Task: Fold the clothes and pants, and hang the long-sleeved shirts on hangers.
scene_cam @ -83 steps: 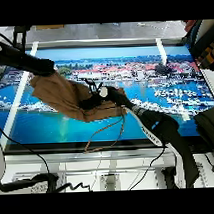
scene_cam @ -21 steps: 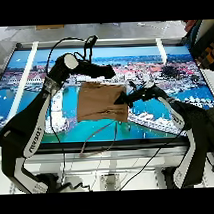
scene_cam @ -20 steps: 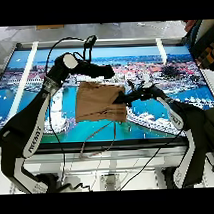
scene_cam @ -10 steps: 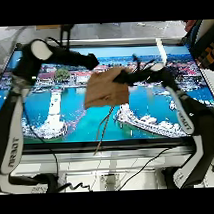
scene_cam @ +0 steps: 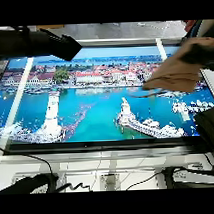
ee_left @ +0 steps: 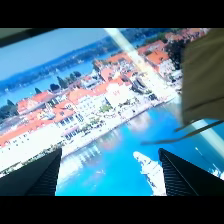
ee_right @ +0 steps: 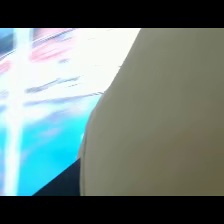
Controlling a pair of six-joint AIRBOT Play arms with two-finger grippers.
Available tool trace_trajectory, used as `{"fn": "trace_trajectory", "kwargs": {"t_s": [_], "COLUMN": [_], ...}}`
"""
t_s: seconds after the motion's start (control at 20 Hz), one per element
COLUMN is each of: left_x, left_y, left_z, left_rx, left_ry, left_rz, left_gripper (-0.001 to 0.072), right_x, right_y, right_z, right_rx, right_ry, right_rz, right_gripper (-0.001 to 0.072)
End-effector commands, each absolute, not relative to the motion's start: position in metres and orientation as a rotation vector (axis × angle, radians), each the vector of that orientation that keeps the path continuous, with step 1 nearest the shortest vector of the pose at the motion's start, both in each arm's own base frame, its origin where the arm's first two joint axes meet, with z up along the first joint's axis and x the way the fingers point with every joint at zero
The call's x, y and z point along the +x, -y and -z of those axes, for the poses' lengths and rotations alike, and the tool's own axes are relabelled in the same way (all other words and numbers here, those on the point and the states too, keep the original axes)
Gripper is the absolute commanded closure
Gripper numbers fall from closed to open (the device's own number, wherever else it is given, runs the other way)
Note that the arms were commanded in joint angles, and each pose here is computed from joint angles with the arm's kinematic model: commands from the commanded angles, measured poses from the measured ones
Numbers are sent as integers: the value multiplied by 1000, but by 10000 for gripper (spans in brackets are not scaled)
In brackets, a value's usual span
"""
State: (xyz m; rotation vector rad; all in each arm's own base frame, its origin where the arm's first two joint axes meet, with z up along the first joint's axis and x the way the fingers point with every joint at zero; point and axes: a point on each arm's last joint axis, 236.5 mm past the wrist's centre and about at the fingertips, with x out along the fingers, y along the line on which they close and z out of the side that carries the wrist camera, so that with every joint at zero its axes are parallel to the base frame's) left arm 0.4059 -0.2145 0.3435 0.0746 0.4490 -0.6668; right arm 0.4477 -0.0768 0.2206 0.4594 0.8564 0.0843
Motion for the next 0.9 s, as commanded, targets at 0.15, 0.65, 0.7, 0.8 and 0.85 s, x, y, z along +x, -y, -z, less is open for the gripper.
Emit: {"fn": "trace_trajectory", "kwargs": {"t_s": [0.15,0.65,0.7,0.8,0.85], "left_x": [397,397,397,397,397], "left_y": [211,211,211,211,211], "left_z": [-354,-354,-354,-354,-354], "left_rx": [78,79,79,79,79], "left_ry": [-426,-426,-426,-426,-426], "left_rz": [664,666,666,666,666], "left_gripper": [8,8,8,8,8], "right_x": [289,44,38,35,40], "right_y": [286,348,347,350,357], "right_z": [-243,-200,-199,-200,-203], "right_rx": [585,883,901,900,886], "right_ry": [-781,-1021,-1024,-1009,-971], "right_rz": [618,1288,1299,1309,1310], "right_gripper": [680,680,680,679,616]}}
